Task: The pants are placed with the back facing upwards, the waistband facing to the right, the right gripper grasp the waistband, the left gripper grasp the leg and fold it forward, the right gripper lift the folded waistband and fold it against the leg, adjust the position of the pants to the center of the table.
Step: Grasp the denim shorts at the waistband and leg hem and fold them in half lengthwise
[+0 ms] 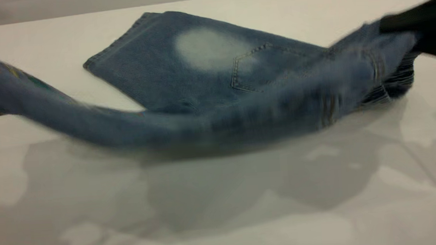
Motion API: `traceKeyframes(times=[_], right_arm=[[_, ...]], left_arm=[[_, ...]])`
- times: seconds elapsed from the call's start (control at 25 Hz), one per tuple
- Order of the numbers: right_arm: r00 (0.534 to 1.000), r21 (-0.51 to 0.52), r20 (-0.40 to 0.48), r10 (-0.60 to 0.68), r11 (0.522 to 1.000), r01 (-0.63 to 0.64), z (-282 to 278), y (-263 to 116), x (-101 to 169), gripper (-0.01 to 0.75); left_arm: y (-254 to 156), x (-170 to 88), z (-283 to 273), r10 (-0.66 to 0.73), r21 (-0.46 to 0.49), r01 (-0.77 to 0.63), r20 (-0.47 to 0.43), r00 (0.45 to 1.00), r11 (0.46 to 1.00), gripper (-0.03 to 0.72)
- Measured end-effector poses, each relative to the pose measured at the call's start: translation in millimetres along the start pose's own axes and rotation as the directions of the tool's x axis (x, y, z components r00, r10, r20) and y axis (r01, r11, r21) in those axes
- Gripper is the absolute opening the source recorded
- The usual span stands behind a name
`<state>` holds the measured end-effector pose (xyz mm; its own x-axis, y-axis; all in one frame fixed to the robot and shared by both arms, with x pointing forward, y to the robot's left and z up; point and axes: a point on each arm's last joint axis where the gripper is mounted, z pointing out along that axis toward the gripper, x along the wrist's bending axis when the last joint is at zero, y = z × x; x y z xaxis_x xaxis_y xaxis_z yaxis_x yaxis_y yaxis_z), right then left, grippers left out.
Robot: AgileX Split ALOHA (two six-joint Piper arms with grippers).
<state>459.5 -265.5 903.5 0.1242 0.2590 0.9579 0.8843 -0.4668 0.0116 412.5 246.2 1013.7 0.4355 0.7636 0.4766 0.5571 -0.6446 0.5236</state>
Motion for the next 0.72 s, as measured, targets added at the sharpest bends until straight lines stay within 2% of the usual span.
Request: traceKeyframes(times=[0.16, 0.24, 0.36, 0.52, 0.72], right_arm=[[0.998, -0.019, 0.021, 0.066, 0.998, -0.065, 1, 7, 1, 0.036], [0.994, -0.033, 0.074, 0.083, 0.996, -0.081, 0, 9, -4, 0.036], [0.989, -0.056, 0.11, 0.099, 0.994, -0.094, 1, 14, -6, 0.036], [0.981, -0.108, 0.15, 0.123, 0.988, -0.107, 1, 30, -5, 0.036], [0.963, -0.193, 0.206, 0.172, 0.972, -0.132, 1, 51, -3, 0.036]], left_arm=[[19, 13, 7, -0.018, -0.065, 0.01, -0.124, 0.992, 0.998, 0.037], [35, 16, 18, -0.013, -0.091, -0.001, -0.151, 0.988, 0.996, 0.037], [56, 23, 48, -0.008, -0.085, -0.008, -0.185, 0.983, 0.996, 0.037], [85, 30, 93, 0.024, -0.098, -0.042, -0.183, 0.983, 0.994, 0.037], [116, 25, 149, 0.125, -0.088, -0.141, -0.166, 0.978, 0.986, 0.037]])
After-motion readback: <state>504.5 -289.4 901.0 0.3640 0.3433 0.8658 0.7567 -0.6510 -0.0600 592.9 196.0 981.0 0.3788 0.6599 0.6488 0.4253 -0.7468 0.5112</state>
